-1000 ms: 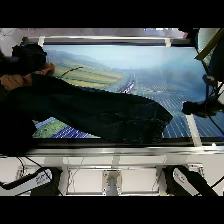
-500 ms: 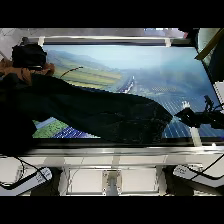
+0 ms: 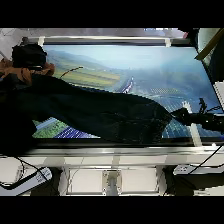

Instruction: Fold the clothes and pants, and hang the long-sleeved shirts on hangers.

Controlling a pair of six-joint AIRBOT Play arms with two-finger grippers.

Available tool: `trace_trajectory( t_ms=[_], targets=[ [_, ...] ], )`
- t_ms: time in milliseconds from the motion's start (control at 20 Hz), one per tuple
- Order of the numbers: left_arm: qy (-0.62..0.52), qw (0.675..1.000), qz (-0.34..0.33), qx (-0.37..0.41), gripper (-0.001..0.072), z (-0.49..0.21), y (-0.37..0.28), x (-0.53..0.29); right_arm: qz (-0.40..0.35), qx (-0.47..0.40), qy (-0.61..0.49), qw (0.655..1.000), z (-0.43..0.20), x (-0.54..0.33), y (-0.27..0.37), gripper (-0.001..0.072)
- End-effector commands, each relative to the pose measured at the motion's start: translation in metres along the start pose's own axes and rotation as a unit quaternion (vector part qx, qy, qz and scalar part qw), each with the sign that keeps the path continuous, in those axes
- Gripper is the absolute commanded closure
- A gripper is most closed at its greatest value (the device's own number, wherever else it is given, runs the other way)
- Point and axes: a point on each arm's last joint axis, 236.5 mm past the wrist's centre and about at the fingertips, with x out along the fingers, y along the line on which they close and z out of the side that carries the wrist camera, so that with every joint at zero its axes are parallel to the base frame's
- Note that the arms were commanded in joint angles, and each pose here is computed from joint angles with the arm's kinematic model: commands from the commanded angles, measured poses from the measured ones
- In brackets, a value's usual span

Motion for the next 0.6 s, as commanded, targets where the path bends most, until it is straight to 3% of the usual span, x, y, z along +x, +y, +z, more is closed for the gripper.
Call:
trace_trajectory(
  t_ms=[0,100,150,250,450,550],
  targets=[
    [-0.004,1.0,0.002,-0.003,0.0463,0.002,0.001,0.0,0.011,-0.031,0.021,0.999,-0.007,0.025,0.012,0.024],
    [-0.003,1.0,0.003,-0.003,0.0463,0.001,0.002,0.0,0.015,-0.042,0.025,0.999,-0.008,0.036,0.025,0.0299],
    [-0.002,1.0,0.002,-0.003,0.0463,0.001,0.002,0.001,0.019,-0.05,0.031,0.998,-0.009,0.039,0.031,0.0368],
    [0.003,1.0,0.002,-0.006,0.0482,0.0,0.004,0.004,0.041,-0.053,0.038,0.997,-0.003,0.034,0.05,0.0653],
    [0.052,0.998,0.01,-0.042,0.0484,-0.031,0.019,0.023,0.035,-0.079,-0.057,0.995,0.089,-0.033,0.076,0.0653],
    [0.083,0.994,0.006,-0.066,0.0483,-0.053,0.024,0.039,-0.043,-0.084,-0.126,0.988,0.146,-0.089,0.062,0.0654]
  ],
)
